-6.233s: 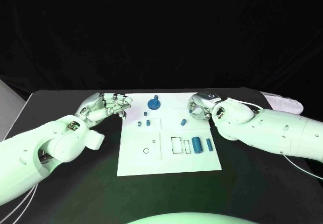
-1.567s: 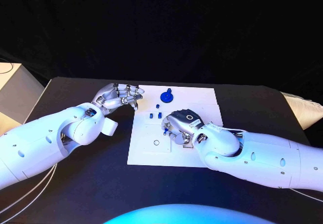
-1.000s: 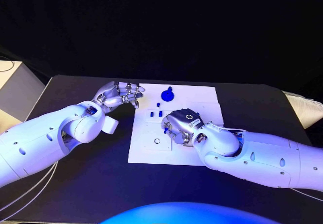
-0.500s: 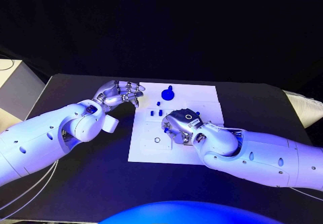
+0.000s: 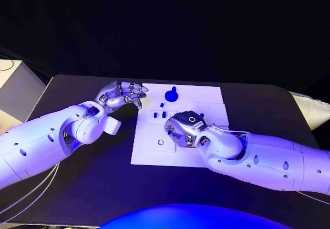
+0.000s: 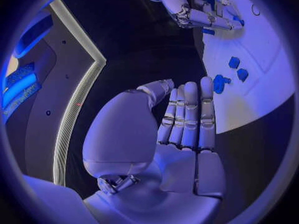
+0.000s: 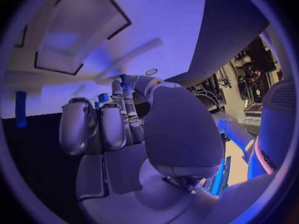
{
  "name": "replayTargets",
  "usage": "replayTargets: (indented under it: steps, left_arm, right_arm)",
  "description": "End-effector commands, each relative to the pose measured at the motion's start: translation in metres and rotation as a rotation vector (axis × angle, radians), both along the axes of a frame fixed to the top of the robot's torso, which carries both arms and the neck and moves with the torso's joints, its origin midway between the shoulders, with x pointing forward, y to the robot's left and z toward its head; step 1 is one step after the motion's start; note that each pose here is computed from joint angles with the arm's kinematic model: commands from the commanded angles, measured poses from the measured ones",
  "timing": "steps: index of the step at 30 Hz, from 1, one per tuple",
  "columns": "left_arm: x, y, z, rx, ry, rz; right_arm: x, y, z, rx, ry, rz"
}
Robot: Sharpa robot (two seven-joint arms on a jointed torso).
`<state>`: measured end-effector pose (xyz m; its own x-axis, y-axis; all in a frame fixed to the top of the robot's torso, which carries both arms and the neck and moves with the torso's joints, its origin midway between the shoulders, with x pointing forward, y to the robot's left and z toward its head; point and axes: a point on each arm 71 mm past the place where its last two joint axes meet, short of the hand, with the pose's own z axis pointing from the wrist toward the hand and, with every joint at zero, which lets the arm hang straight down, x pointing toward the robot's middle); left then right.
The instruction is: Assemble the parts on the task board
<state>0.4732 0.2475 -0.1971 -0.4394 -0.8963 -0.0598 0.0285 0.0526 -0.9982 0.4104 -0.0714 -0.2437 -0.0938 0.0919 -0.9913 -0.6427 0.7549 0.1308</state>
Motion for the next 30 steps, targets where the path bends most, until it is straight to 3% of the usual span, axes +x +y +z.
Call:
replayTargets:
  steps: [1, 15, 25, 30]
  left_arm:
    - [-0.0002, -0.001, 0.0006, -0.011, -0.001, -0.007]
    - [-0.0003, -0.001, 0.0005, -0.010, 0.000, -0.008]
    - [0.0001, -0.001, -0.0002, -0.009, 0.004, -0.010]
    - [0.0005, 0.000, -0.0007, -0.008, 0.005, -0.008]
  right_arm:
    - [-0.002, 0.000, -0.004, -0.030, 0.010, 0.018]
    - [0.000, -0.007, 0.000, 0.024, -0.020, -0.016]
    - [-0.003, -0.015, 0.009, 0.124, -0.063, -0.038]
    - [-0.002, -0.029, 0.020, 0.189, -0.057, -0.053]
